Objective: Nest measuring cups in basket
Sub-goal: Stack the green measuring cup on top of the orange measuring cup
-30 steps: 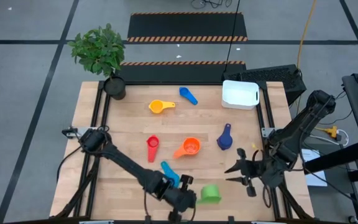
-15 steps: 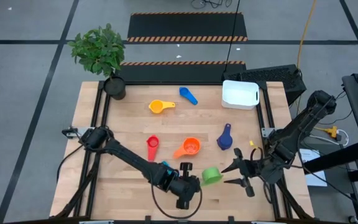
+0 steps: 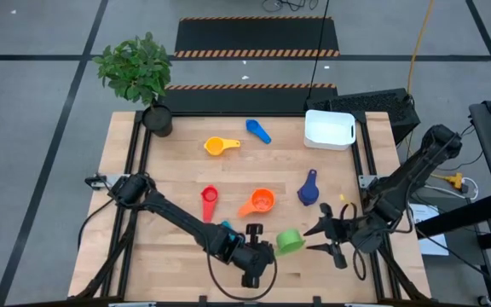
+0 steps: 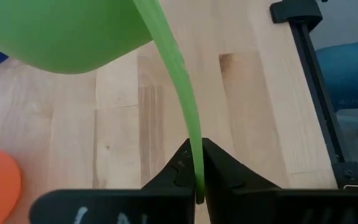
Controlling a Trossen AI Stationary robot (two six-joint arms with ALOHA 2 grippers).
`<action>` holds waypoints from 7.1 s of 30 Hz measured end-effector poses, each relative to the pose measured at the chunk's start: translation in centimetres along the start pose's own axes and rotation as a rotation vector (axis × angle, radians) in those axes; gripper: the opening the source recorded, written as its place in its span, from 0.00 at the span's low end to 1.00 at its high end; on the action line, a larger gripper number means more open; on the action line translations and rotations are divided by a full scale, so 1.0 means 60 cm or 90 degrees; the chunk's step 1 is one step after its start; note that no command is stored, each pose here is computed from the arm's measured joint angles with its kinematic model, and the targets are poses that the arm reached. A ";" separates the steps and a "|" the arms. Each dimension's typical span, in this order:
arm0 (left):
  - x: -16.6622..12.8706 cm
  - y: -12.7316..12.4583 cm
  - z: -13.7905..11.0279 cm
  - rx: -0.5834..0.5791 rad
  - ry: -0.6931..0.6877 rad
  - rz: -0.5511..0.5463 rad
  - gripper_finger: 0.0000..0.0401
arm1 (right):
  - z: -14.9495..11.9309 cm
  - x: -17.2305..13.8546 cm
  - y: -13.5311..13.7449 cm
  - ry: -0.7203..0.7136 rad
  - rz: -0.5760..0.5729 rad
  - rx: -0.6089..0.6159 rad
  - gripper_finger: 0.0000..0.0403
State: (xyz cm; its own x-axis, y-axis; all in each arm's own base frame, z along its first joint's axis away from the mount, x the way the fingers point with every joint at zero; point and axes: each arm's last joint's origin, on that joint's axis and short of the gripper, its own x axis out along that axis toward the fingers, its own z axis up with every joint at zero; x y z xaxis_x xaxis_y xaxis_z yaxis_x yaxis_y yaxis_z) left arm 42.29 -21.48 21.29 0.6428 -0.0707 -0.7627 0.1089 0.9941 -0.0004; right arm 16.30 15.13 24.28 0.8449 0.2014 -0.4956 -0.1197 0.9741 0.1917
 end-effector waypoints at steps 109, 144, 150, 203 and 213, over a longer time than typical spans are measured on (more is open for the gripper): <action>-0.133 -0.026 0.076 -0.193 -0.374 0.203 0.62 | -0.042 -0.103 -0.078 -0.385 0.081 0.019 0.00; -0.189 0.034 -0.094 -0.258 -0.580 0.087 0.62 | -0.036 -0.129 -0.056 -0.445 0.165 -0.021 0.00; -0.196 0.036 -0.078 -0.238 -0.605 0.004 0.62 | -0.036 -0.129 -0.056 -0.445 0.164 -0.023 0.00; -0.140 0.047 -0.060 -0.242 -0.703 -0.023 0.92 | -0.034 -0.126 -0.053 -0.452 0.164 -0.019 0.00; -0.146 0.047 -0.051 -0.244 -0.719 -0.026 0.94 | -0.034 -0.126 -0.053 -0.451 0.162 -0.022 0.00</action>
State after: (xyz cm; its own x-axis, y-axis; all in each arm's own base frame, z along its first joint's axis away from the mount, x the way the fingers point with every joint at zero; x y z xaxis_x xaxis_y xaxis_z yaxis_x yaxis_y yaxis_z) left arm 34.65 -17.79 25.99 0.9686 0.0543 0.2426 0.0354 0.9358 -0.3506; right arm 9.23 10.69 25.68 0.9206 0.3181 0.2264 -0.3629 0.9111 0.1956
